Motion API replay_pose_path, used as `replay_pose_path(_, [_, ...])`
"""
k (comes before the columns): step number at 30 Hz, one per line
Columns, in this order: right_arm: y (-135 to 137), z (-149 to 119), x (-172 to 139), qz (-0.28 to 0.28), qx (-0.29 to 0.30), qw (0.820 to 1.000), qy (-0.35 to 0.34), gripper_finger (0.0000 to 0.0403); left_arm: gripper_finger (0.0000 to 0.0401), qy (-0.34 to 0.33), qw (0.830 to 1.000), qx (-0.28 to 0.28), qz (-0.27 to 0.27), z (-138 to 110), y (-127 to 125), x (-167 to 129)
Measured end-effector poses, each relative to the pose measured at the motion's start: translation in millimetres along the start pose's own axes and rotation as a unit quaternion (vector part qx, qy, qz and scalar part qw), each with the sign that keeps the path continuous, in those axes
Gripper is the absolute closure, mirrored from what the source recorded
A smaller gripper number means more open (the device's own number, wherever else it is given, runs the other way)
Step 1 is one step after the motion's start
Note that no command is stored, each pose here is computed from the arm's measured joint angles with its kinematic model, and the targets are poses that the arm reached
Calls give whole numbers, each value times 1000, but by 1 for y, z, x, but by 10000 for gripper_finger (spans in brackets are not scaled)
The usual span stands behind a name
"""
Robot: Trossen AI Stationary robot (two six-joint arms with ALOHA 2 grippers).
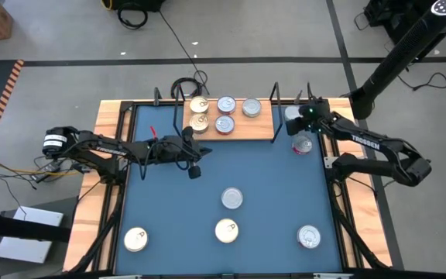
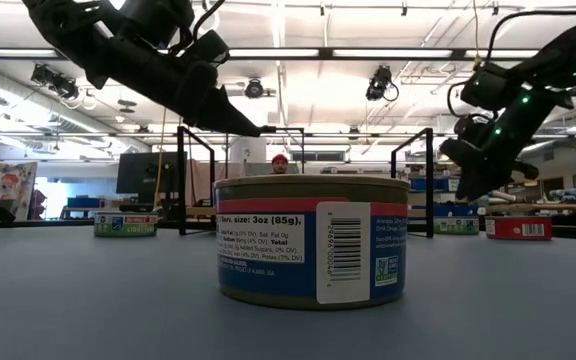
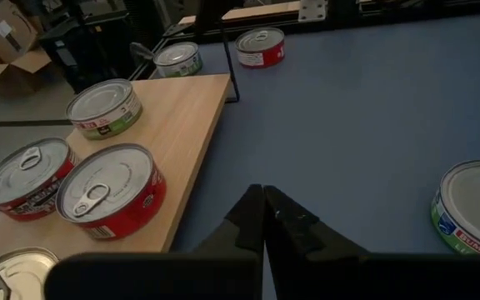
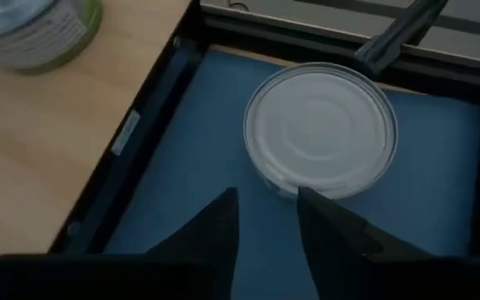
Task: Stack canned seafood by type on shelf
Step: Put the top right white tuna can on the shelf
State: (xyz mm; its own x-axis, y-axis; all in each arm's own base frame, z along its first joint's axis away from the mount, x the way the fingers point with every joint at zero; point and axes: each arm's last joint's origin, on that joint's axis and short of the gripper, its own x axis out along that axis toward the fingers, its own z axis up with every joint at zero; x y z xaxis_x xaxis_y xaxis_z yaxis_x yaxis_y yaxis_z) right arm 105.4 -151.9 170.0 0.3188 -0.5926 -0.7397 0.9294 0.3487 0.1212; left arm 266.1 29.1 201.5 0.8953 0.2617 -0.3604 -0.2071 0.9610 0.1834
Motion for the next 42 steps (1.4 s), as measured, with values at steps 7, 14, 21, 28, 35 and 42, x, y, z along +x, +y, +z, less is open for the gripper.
replay_pose_path(7, [6, -2, 16, -46, -11, 999, 4, 282, 390, 1, 1000, 0, 0, 0, 0, 0])
replay_pose_path(14, [10, -6, 22, -79, -38, 996, 12, 352, 390, 2, 1000, 0, 0, 0, 0, 0])
replay_pose_path(21, [9, -9, 22, -85, -66, 994, 28, 391, 390, 3, 1000, 0, -1, 0, 0, 0])
replay_pose_path(28, [9, -13, 20, -83, -93, 990, 65, 396, 390, 4, 1000, 0, -1, -1, 0, 0])
replay_pose_path(35, [8, -16, 14, -72, -101, 983, 138, 390, 390, 4, 1000, 0, -1, -1, 0, 0])
replay_pose_path(42, [9, -21, 11, -65, -96, 979, 165, 392, 390, 4, 1000, 0, -1, -1, 0, 0])
